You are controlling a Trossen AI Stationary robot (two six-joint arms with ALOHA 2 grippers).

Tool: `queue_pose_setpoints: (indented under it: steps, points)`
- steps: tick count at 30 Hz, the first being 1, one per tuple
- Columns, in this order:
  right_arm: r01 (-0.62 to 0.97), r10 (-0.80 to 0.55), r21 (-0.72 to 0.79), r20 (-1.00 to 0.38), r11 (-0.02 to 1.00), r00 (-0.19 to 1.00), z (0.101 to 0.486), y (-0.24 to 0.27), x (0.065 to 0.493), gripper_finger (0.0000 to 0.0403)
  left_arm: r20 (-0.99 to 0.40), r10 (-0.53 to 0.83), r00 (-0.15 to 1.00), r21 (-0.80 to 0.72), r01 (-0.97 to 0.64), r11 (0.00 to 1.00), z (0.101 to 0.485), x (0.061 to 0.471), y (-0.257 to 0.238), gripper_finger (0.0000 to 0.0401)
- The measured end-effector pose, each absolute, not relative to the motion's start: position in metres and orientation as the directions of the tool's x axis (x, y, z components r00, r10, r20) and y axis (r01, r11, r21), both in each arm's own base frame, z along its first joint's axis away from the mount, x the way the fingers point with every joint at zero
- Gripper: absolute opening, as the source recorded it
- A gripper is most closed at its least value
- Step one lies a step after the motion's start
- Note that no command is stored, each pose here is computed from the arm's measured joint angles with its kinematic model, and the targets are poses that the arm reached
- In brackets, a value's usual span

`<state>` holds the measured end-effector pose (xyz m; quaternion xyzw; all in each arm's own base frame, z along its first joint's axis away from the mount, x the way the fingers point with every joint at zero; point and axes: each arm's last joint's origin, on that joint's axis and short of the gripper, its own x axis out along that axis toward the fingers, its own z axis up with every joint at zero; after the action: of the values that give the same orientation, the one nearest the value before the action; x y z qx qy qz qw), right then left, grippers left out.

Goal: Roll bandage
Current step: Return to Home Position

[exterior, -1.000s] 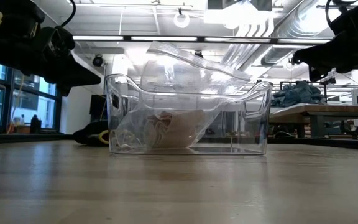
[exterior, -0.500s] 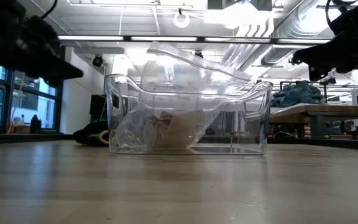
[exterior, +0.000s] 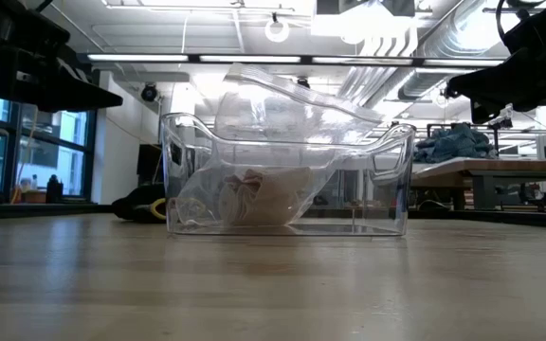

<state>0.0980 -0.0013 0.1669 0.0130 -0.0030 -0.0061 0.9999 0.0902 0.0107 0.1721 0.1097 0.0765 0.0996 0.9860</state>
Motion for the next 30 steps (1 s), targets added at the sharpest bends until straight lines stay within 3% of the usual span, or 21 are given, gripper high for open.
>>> queue_pose_setpoints:
  steps: [30]
  points:
    - [0.012,-0.012,0.026,0.006,1.0,1.0,0.1669,-0.0013,0.098,0.0,-0.128,0.196,0.972,0.201,-0.168,0.965,0.1722,0.0904,0.0092,0.0001]
